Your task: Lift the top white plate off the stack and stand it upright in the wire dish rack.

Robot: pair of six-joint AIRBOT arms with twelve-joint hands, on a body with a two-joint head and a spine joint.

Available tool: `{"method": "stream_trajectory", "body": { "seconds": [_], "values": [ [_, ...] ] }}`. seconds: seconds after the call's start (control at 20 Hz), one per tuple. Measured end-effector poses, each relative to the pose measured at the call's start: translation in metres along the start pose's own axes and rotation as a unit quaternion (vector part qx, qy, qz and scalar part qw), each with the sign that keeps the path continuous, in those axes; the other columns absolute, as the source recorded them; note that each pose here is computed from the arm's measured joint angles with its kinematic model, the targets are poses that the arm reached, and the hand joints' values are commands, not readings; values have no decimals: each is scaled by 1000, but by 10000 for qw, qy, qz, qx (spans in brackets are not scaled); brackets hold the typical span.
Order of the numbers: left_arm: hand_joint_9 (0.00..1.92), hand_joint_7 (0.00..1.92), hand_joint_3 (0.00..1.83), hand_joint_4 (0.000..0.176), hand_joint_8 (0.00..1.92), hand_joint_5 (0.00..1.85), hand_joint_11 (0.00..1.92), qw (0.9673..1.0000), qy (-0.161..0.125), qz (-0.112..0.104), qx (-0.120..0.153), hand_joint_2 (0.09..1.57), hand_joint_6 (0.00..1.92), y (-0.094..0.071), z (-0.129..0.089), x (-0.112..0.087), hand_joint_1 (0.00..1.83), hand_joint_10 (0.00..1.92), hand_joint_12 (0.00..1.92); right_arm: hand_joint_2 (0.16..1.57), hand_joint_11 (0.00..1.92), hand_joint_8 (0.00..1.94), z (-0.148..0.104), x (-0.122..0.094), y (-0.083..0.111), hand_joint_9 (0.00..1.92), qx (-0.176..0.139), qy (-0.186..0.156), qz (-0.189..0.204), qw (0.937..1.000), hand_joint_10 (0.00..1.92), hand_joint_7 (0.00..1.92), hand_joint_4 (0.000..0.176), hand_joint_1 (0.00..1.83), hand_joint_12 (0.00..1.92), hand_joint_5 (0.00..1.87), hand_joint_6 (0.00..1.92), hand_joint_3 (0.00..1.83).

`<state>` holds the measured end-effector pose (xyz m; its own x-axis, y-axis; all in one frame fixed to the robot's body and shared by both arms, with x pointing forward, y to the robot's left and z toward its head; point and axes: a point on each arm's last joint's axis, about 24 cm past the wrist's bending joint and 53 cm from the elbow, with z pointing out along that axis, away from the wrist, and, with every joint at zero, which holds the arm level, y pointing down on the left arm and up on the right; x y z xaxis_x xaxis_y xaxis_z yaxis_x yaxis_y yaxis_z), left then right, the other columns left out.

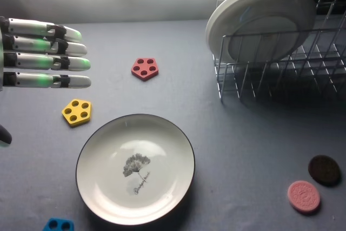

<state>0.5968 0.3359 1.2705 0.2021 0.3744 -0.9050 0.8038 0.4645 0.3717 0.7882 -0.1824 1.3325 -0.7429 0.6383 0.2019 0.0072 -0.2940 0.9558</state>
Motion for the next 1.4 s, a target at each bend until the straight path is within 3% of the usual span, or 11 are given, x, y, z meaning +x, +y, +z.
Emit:
{"method": "stream_trajectory", "body": {
  "seconds": [0.15, 0.4, 0.7, 0.95, 1.4],
  "values": [
    [148, 131, 0, 0, 9, 76, 11, 10000, 0, 0, 0, 946, 7, 0, 0, 0, 261, 11, 462, 927, 340, 0, 0, 1, 3, 212, -46, 9, 21, 10000, 0, 164, 166, 405, 271, 132, 0, 5],
    [140, 124, 1, 0, 0, 77, 8, 10000, 0, 0, 0, 953, 2, 0, 0, 0, 262, 2, 466, 903, 270, 0, 1, -2, 3, 127, -60, -60, 29, 10000, 0, 81, 175, 382, 259, 99, 0, 0],
    [121, 97, 3, 0, 0, 44, 0, 10000, -3, 1, 7, 964, 0, 0, 0, 0, 235, 0, 422, 916, 36, 0, 2, -1, 11, 1, -157, -41, 49, 9999, 0, 0, 174, 255, 195, 28, 0, 4],
    [123, 95, 1, 0, 0, 38, 6, 10000, -9, 0, 12, 957, 0, -1, 0, 0, 284, 0, 443, 906, 32, 0, 3, 1, 20, 0, -251, -22, 32, 9997, 0, 0, 176, 298, 205, 36, 3, 0],
    [70, 65, 0, 0, 1, 21, 0, 10000, -18, 2, 27, 963, 2, -1, 0, -1, 264, 1, 248, 937, 9, 4, 10, 17, 31, 3, -389, 147, -167, 9990, 0, 14, 176, 206, 207, 38, 5, 8]
  ]
}}
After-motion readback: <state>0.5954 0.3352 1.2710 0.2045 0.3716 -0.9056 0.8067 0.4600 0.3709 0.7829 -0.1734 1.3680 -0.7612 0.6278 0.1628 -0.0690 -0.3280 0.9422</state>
